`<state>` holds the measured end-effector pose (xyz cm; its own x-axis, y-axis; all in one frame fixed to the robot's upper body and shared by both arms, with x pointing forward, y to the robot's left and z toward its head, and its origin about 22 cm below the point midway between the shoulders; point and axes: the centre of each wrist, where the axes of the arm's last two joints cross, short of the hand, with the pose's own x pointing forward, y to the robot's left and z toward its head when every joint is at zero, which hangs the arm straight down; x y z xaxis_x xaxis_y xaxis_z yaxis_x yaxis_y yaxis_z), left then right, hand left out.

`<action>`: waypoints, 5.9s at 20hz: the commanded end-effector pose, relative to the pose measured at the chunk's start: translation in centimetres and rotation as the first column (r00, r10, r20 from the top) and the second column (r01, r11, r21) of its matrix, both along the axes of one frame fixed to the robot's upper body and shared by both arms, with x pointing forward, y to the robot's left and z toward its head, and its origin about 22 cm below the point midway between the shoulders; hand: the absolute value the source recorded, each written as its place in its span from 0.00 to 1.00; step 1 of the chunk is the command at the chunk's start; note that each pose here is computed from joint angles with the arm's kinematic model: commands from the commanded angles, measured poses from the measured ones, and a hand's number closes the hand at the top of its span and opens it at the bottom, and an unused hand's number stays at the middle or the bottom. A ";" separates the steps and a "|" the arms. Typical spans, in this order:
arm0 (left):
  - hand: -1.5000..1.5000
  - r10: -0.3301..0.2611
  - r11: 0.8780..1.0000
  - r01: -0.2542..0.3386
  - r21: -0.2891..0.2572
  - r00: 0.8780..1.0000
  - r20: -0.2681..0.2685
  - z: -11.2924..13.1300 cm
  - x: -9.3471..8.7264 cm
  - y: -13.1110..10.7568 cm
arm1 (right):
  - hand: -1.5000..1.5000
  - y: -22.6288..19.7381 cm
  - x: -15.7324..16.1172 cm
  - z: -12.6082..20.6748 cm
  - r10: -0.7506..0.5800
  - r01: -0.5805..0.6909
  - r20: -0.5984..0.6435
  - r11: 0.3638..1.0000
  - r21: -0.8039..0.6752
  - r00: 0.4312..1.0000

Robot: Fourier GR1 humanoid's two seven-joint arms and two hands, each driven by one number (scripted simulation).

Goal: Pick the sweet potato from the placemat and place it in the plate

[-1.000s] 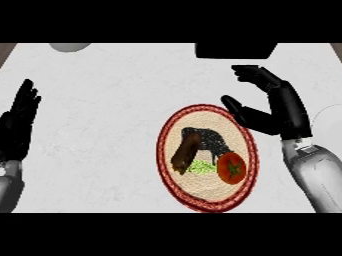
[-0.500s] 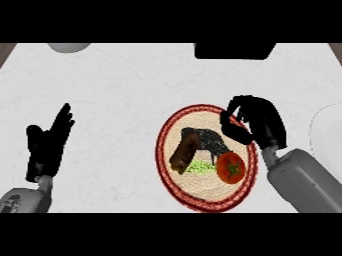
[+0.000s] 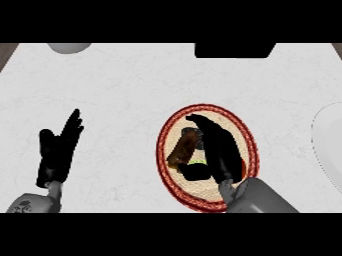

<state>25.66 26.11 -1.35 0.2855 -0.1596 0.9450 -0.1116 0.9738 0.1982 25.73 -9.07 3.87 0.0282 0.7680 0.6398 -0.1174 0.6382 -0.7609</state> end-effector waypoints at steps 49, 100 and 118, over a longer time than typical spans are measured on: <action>0.50 0.005 1.000 -0.005 0.005 1.000 -0.008 1.3 0.3 -1.3 | 1.00 6.4 7.1 -0.4 -0.152 -0.286 -0.657 0.812 -0.509 0.738; 0.50 0.010 1.000 -0.010 -0.010 1.000 0.005 0.5 -1.4 0.5 | 1.00 -32.3 8.8 7.7 -0.950 0.968 0.304 -0.012 -0.250 0.067; 0.50 -0.004 1.000 0.004 0.011 1.000 -0.001 -1.0 -2.3 -0.2 | 0.00 -37.5 3.6 1.5 -0.952 0.932 -0.142 0.296 -0.208 0.271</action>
<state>24.52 25.33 -1.18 0.2862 -0.1570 0.9452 -0.1194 0.9729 0.1977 29.12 -46.41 4.94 0.9053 0.1052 0.4115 0.3628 0.3121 -0.8780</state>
